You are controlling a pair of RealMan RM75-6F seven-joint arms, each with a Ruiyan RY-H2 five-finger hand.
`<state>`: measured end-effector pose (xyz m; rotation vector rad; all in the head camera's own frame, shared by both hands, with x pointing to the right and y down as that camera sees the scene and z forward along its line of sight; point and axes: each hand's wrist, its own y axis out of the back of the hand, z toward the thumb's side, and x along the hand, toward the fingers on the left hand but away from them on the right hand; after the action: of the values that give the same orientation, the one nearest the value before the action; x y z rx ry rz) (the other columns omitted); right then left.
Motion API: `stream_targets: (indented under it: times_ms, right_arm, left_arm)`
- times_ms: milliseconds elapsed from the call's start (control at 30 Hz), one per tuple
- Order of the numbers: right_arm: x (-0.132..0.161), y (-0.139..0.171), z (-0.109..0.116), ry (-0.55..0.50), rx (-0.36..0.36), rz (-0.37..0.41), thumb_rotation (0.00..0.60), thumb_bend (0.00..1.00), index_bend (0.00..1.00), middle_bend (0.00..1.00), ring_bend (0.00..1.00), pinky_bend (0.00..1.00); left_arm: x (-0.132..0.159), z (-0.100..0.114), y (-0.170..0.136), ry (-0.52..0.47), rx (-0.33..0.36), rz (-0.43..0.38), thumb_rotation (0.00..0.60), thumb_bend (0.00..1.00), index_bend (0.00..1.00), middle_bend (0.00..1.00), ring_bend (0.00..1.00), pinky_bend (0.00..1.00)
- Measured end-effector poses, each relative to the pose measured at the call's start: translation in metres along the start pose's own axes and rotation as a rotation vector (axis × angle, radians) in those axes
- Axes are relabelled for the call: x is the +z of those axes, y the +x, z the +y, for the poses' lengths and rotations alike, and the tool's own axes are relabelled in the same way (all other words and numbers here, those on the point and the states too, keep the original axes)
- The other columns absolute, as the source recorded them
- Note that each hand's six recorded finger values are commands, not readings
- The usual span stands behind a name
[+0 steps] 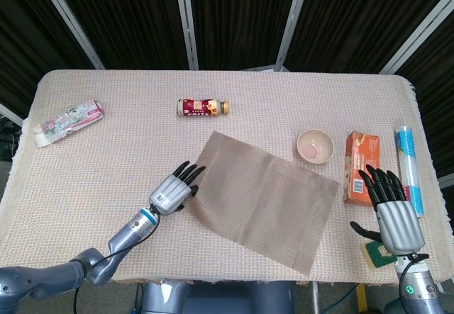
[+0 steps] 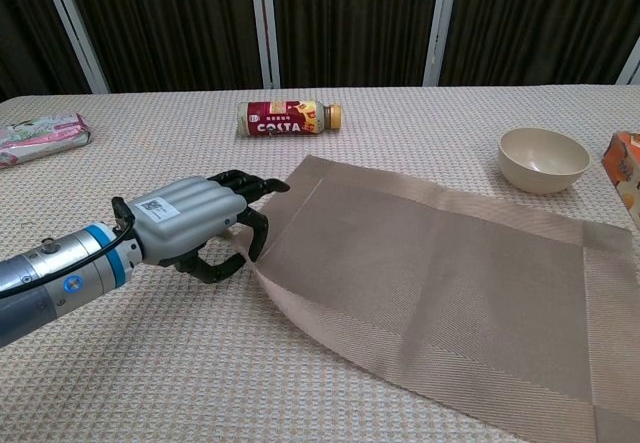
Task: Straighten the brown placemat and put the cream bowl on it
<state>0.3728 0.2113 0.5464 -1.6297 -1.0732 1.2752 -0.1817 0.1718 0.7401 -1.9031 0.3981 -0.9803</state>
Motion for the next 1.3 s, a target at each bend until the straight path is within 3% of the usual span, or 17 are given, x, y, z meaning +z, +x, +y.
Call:
stream_targets:
  times_ms: [133, 567, 1067, 1300]
  right_arm:
    - [0.000, 0.001, 0.001, -0.002, -0.003, 0.003, 0.600, 0.00, 0.00, 0.00, 0.00, 0.00]
    - [0.002, 0.002, 0.005, -0.005, -0.016, 0.008, 0.600, 0.00, 0.00, 0.00, 0.00, 0.00]
    - [0.004, 0.003, 0.004, 0.003, -0.017, 0.014, 0.600, 0.00, 0.00, 0.00, 0.00, 0.00]
    - [0.004, 0.004, 0.006, -0.001, -0.020, 0.017, 0.600, 0.00, 0.00, 0.00, 0.00, 0.00]
  left_arm:
    - [0.000, 0.002, -0.002, -0.006, 0.005, 0.001, 0.600, 0.59, 0.69, 0.00, 0.00, 0.00]
    - [0.006, 0.014, -0.036, -0.055, 0.002, -0.001, 0.600, 0.60, 0.70, 0.00, 0.00, 0.00]
    - [0.041, 0.005, -0.103, -0.070, -0.171, -0.031, 0.600, 0.59, 0.69, 0.00, 0.00, 0.00]
    - [0.039, -0.002, -0.124, -0.028, -0.222, -0.011, 0.600, 0.59, 0.69, 0.00, 0.00, 0.00]
